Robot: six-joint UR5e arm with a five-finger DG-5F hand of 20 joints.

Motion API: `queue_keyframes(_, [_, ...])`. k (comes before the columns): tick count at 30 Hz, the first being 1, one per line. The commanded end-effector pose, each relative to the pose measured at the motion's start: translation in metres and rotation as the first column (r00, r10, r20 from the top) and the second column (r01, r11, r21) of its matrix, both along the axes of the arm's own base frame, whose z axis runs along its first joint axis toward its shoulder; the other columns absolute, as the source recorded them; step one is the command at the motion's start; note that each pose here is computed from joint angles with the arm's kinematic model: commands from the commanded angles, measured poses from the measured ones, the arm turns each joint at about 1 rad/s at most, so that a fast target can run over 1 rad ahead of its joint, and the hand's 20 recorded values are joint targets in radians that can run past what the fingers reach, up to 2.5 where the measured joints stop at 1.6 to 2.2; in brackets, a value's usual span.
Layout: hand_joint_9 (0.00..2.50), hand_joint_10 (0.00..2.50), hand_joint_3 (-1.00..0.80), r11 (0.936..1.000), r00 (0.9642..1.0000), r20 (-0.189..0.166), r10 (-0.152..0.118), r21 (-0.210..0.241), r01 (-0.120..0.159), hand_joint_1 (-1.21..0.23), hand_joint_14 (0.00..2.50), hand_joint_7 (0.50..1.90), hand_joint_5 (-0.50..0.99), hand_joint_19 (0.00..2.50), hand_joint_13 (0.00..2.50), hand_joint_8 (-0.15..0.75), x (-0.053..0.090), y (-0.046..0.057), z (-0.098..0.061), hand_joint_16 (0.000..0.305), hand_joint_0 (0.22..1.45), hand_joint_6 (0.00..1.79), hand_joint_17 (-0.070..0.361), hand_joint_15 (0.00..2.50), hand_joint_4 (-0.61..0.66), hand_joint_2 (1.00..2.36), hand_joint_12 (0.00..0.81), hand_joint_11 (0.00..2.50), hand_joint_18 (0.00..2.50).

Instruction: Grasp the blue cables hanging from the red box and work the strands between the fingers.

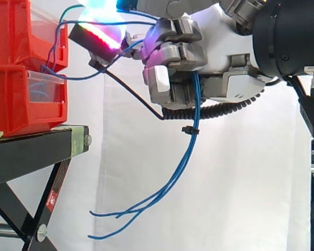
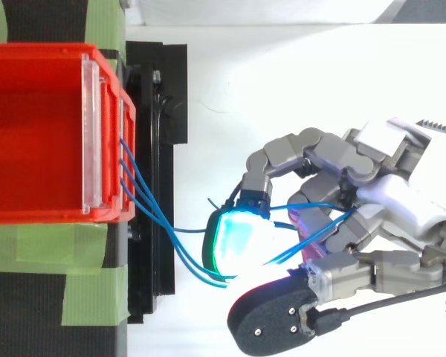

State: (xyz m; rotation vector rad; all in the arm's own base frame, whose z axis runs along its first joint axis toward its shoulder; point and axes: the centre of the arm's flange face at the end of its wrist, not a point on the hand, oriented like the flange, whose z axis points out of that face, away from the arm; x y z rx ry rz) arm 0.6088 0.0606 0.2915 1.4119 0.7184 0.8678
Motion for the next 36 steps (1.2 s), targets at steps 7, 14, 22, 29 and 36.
queue_keyframes(7, [1.33,2.50,-0.47,1.0000,1.0000,0.001,0.000,0.000,0.000,-0.51,2.50,1.08,-0.10,0.71,1.69,0.545,-0.0002,-0.0001,0.0005,0.201,0.87,1.18,0.151,1.93,0.30,1.01,0.672,2.50,1.95])
queue_keyframes(14, [1.33,2.50,-0.55,1.0000,1.0000,0.001,0.000,0.000,0.000,-0.46,2.50,1.16,-0.04,0.71,1.69,0.545,-0.0002,-0.0001,0.0005,0.201,0.82,1.04,0.151,1.93,0.27,1.01,0.672,2.50,1.95])
queue_keyframes(22, [1.33,2.50,-0.63,1.0000,1.0000,-0.001,0.000,0.000,0.000,-0.47,2.50,1.19,0.01,0.71,1.69,0.545,0.0000,0.0000,-0.0003,0.201,0.80,1.00,0.151,1.93,0.28,1.01,0.672,2.50,1.95])
queue_keyframes(29, [1.33,2.50,-0.66,1.0000,1.0000,0.002,0.000,0.001,0.000,-0.49,2.50,1.20,0.01,0.71,1.69,0.545,0.0002,0.0001,0.0012,0.201,0.77,0.98,0.151,1.93,0.28,1.01,0.672,2.50,1.95])
queue_keyframes(36, [1.33,2.50,-0.69,1.0000,1.0000,-0.001,0.000,0.000,0.000,-0.59,2.50,1.20,-0.01,0.71,1.69,0.545,0.0000,0.0000,-0.0003,0.201,0.72,0.99,0.151,1.93,0.29,1.01,0.672,2.50,1.95])
